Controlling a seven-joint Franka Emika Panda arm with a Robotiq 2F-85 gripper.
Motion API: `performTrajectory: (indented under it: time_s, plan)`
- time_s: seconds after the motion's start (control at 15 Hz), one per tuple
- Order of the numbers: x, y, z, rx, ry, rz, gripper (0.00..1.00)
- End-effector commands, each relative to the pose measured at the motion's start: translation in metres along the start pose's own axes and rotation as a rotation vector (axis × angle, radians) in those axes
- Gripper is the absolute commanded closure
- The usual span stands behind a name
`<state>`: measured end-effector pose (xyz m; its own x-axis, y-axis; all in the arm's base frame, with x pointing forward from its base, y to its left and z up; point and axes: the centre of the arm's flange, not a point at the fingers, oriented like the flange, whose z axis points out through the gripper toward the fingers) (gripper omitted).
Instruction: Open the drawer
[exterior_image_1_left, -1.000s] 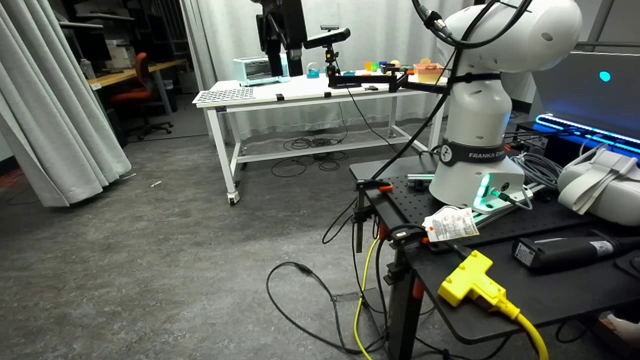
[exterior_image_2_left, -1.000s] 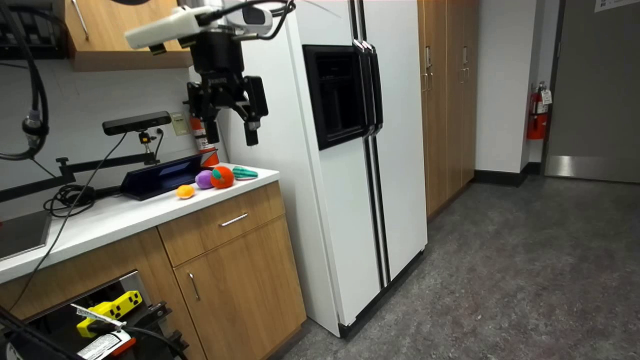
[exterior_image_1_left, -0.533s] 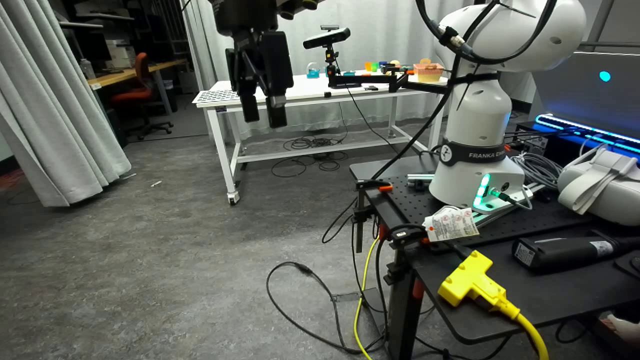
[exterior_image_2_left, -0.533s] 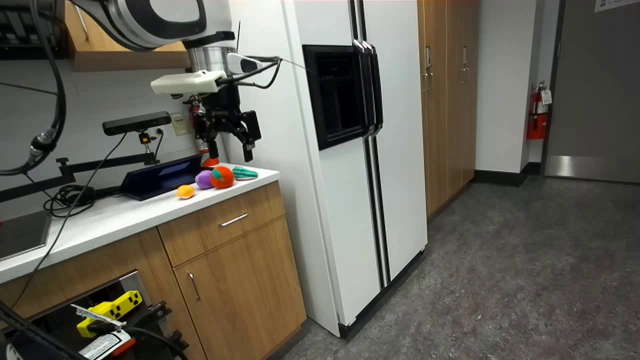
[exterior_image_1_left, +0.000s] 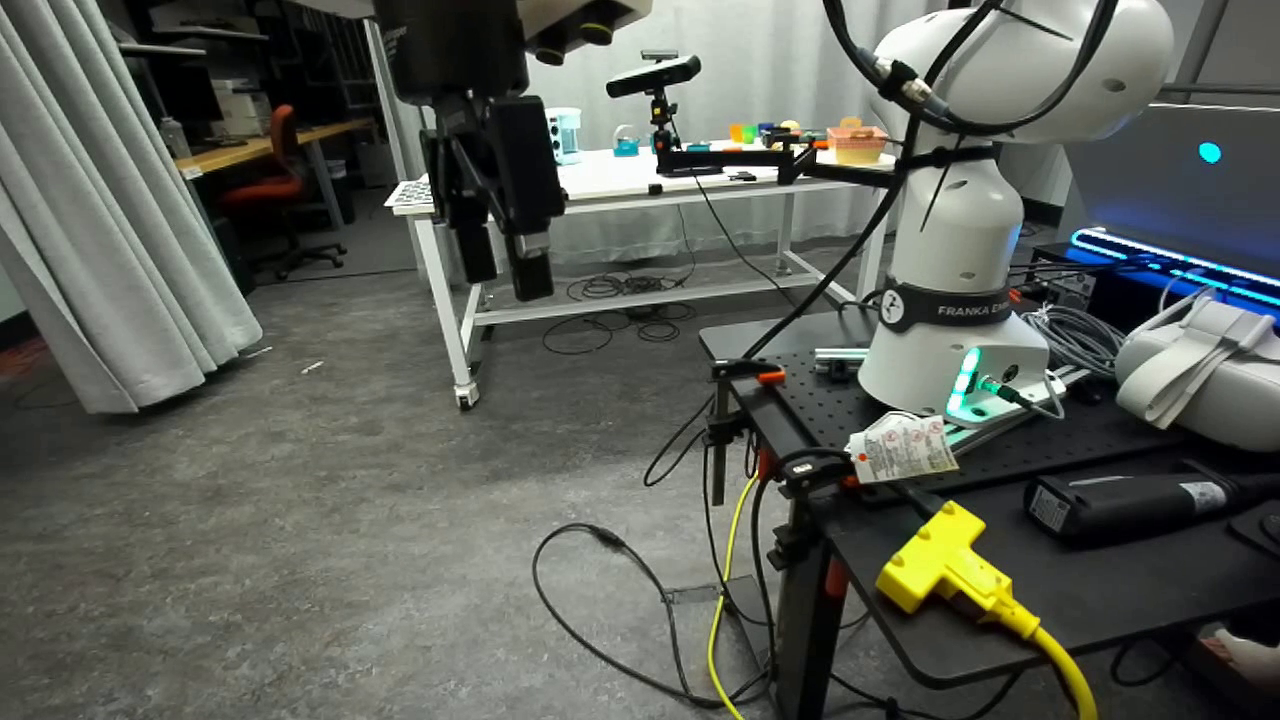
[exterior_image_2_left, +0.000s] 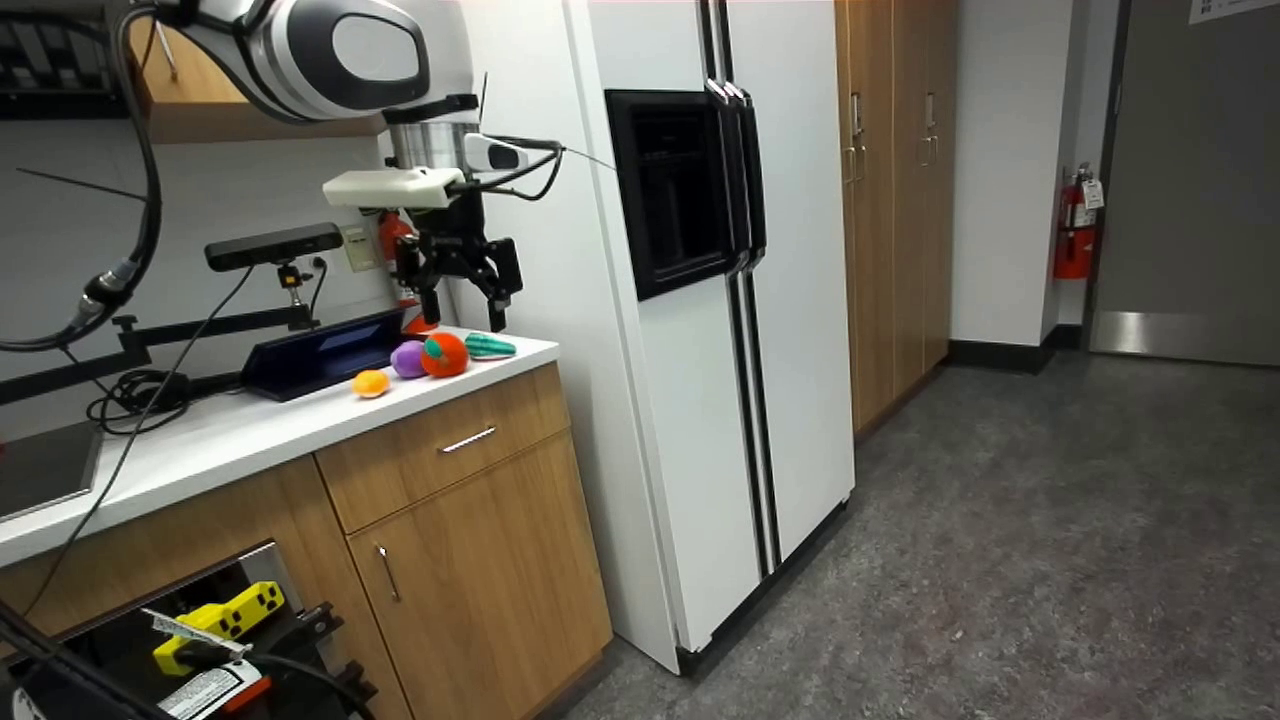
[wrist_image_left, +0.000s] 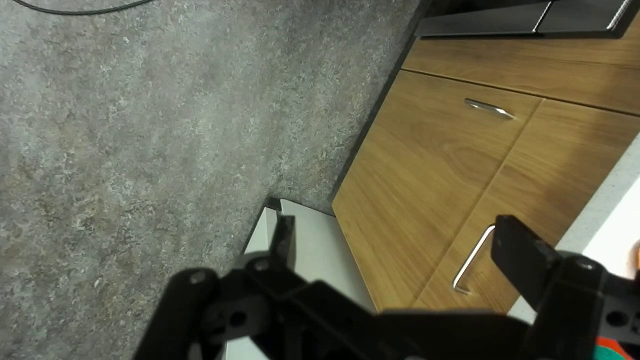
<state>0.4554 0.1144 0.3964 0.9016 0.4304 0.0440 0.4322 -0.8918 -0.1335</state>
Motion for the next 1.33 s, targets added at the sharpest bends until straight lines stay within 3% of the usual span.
performTrajectory:
  time_s: [0.0, 0.4, 0.87, 0.93, 1.27]
  plan:
    - [0.001, 0.005, 0.014, 0.007, -0.008, -0.009, 0.00]
    - [0.046, 0.001, 0.077, 0.034, -0.010, 0.000, 0.00]
    - [0.113, -0.046, 0.109, 0.131, 0.030, 0.091, 0.00]
    - [0.086, -0.038, 0.107, 0.100, 0.014, 0.058, 0.00]
    - [0.103, -0.046, 0.111, 0.113, 0.020, 0.071, 0.00]
